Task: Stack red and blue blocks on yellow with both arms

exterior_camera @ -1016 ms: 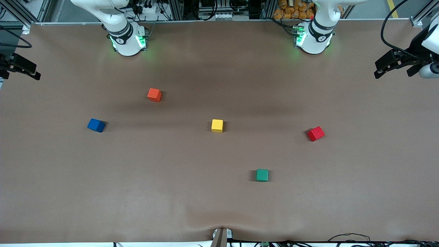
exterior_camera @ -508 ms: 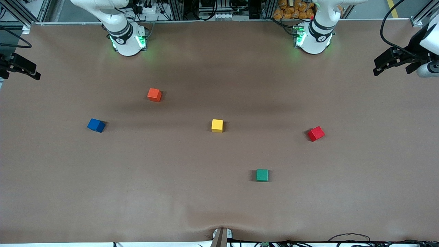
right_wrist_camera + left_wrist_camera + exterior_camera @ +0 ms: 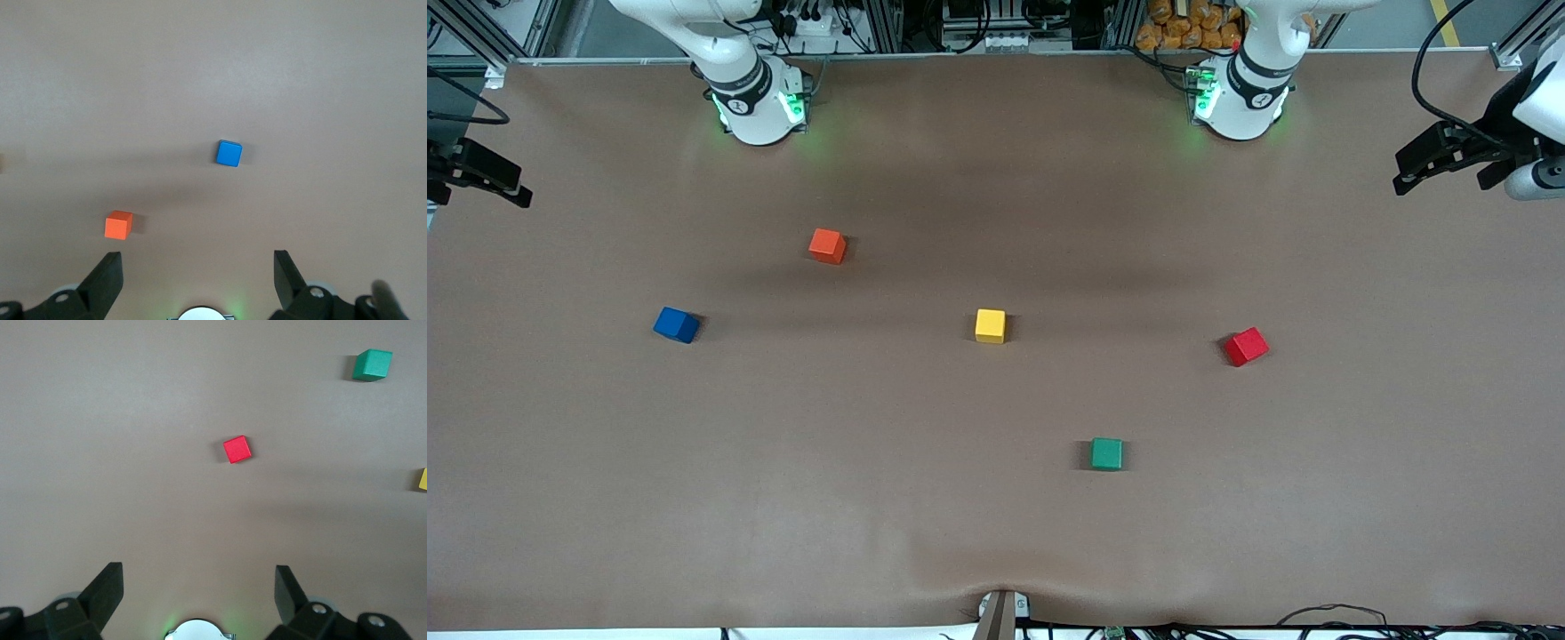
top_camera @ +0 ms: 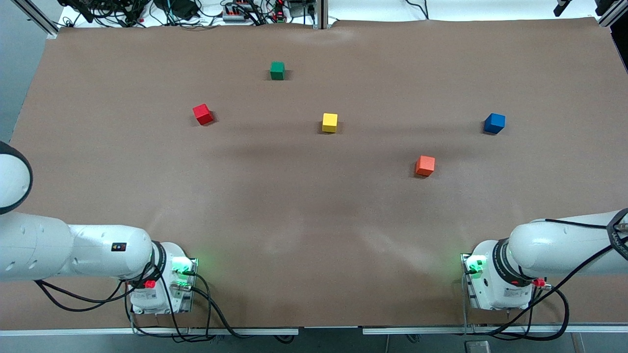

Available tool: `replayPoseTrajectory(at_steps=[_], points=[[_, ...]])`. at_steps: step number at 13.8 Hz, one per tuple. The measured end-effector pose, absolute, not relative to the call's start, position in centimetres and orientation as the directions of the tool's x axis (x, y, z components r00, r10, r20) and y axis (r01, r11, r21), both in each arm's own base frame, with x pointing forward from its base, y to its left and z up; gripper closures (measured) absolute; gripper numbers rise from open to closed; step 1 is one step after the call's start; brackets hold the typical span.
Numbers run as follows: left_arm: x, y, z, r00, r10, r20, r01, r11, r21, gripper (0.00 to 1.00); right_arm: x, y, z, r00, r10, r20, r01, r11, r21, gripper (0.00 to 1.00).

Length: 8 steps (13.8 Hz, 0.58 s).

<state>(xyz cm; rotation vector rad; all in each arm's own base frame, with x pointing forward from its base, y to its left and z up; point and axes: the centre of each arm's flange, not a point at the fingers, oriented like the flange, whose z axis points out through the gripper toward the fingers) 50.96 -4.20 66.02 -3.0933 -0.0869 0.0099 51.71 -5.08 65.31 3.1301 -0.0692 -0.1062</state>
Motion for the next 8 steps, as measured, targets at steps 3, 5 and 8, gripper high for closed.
replayPoseTrajectory(at_steps=[3, 5, 8], points=[[50.96, -4.21, 66.02, 0.998, 0.056, -0.005, 0.056, -0.997, -0.047, 0.0, 51.68, -5.33, 65.31, 0.996, -0.05, -0.067, -0.049, -0.999, 0.008, 0.0], [50.96, -4.21, 66.02, 0.998, 0.056, -0.005, 0.056, -0.997, -0.047, 0.0, 51.69, -5.27, 65.3, 0.997, -0.049, -0.067, -0.048, -0.999, 0.007, 0.0], [50.96, -4.21, 66.02, 0.998, 0.056, -0.005, 0.056, -0.997, -0.047, 0.0, 51.69, -5.27, 65.31, 0.997, -0.048, -0.067, -0.048, -0.999, 0.007, 0.0]])
